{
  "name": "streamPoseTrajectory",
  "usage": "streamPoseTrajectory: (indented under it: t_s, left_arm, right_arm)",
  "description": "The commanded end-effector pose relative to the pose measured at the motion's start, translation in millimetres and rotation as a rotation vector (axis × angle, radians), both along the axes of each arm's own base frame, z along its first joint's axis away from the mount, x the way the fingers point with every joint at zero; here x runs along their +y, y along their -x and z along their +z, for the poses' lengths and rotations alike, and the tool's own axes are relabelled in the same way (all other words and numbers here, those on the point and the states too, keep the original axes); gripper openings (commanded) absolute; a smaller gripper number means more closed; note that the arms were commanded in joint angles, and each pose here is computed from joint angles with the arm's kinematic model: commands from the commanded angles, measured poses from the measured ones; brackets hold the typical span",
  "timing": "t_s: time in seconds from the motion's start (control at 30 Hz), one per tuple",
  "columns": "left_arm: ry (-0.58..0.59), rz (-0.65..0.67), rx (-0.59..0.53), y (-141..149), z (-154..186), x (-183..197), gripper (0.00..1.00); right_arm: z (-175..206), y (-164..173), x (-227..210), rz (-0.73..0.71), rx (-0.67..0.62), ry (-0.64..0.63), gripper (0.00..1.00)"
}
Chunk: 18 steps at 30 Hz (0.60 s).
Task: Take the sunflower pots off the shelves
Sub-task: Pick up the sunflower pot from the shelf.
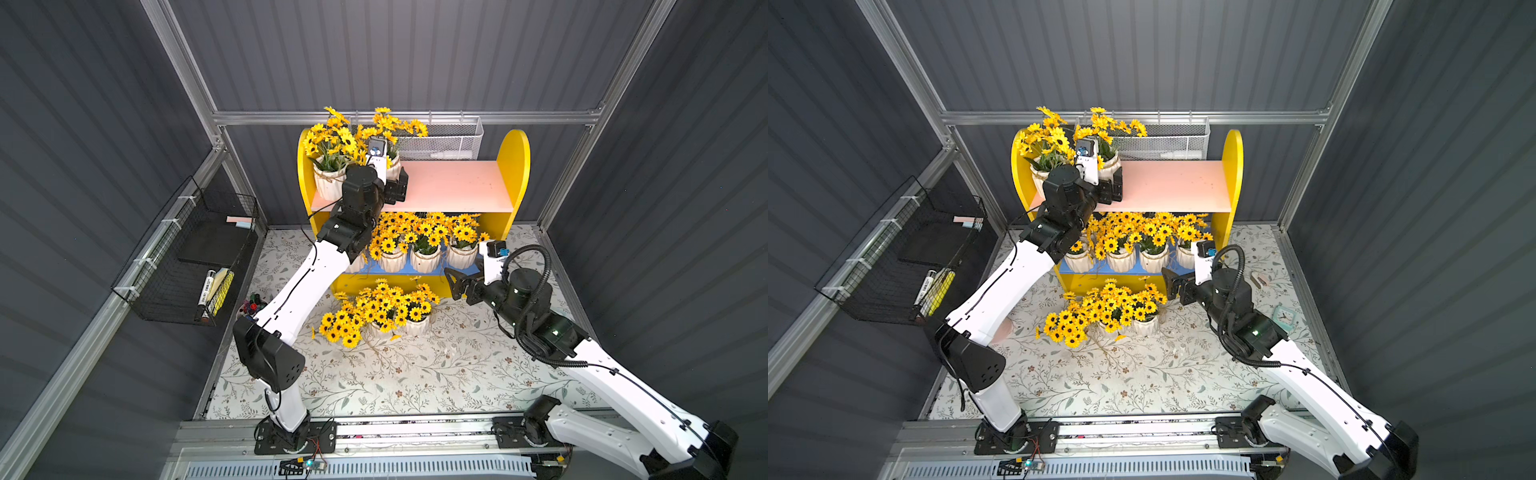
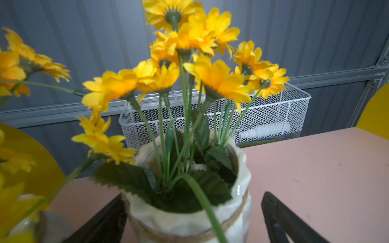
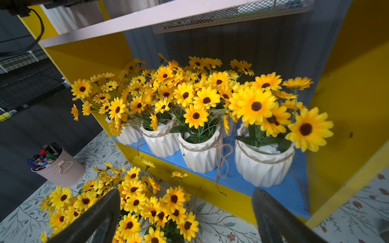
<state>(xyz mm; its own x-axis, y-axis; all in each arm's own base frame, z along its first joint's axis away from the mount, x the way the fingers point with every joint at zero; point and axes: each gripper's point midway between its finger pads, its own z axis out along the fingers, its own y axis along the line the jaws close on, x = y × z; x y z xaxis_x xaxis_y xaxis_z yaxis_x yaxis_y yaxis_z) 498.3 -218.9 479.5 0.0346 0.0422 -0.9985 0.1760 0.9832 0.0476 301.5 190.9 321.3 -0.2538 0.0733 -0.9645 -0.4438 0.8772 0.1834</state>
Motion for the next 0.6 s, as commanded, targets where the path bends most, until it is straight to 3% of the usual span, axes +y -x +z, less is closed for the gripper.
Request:
streamPoseTrajectory:
  t_s: [0.0, 0.57]
  left_arm:
    - [0.035, 0.004, -0.032, -3, 14, 2, 0.99]
    - [0.074, -0.007, -0.062, -21, 16, 1, 1.0]
  right_arm:
    - [5, 2, -1, 0.006, -0.015, -0.02, 0.99]
    - [-2, 1, -1, 0.019, -0.003, -0.015, 0.99]
